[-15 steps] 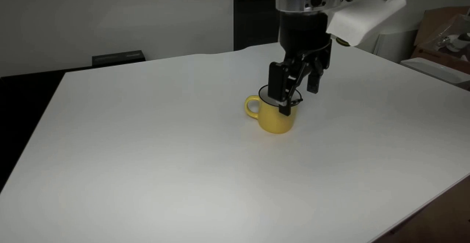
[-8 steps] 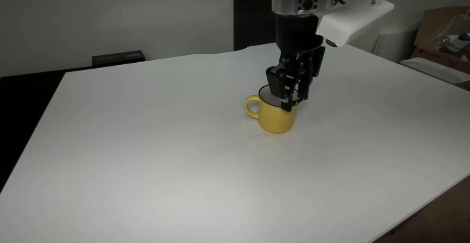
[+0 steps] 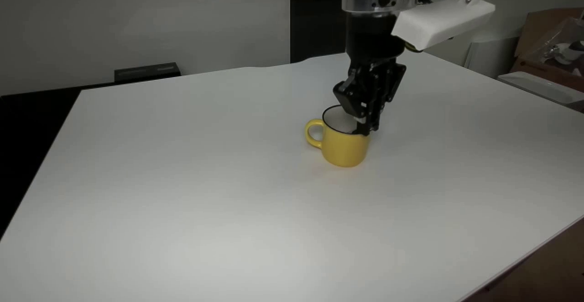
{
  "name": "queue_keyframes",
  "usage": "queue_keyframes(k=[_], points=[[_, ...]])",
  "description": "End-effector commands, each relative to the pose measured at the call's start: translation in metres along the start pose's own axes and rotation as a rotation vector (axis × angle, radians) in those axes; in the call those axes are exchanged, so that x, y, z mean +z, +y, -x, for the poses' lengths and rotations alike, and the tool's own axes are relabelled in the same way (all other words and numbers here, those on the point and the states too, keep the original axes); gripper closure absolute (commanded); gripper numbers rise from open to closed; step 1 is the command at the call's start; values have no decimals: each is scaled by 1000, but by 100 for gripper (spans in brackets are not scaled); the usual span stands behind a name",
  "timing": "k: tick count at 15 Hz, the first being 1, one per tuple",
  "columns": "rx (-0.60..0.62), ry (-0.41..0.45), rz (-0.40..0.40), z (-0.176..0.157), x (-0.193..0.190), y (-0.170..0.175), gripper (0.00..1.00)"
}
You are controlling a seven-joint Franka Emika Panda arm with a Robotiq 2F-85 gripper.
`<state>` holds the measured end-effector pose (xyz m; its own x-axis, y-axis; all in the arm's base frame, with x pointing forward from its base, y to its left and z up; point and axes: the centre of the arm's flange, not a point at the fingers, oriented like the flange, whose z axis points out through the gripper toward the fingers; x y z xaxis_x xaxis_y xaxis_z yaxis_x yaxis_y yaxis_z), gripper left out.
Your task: Remove the pen from the yellow mug and put it on the table
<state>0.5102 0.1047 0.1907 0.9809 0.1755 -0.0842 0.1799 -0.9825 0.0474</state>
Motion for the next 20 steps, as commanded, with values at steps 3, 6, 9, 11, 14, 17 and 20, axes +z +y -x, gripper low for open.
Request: queue_keyframes(k=[3, 6, 9, 11, 14, 17, 20], points=[[78, -64, -20, 16, -57, 25, 95], [94, -76, -1, 23, -102, 39, 95], [88, -5, 56, 30, -135, 48, 95], [68, 74, 115, 31, -140, 54, 95], [57, 172, 170, 28, -128, 68, 95], [65, 201, 120, 27, -96, 87, 95], [63, 213, -41, 20, -56, 111, 95]])
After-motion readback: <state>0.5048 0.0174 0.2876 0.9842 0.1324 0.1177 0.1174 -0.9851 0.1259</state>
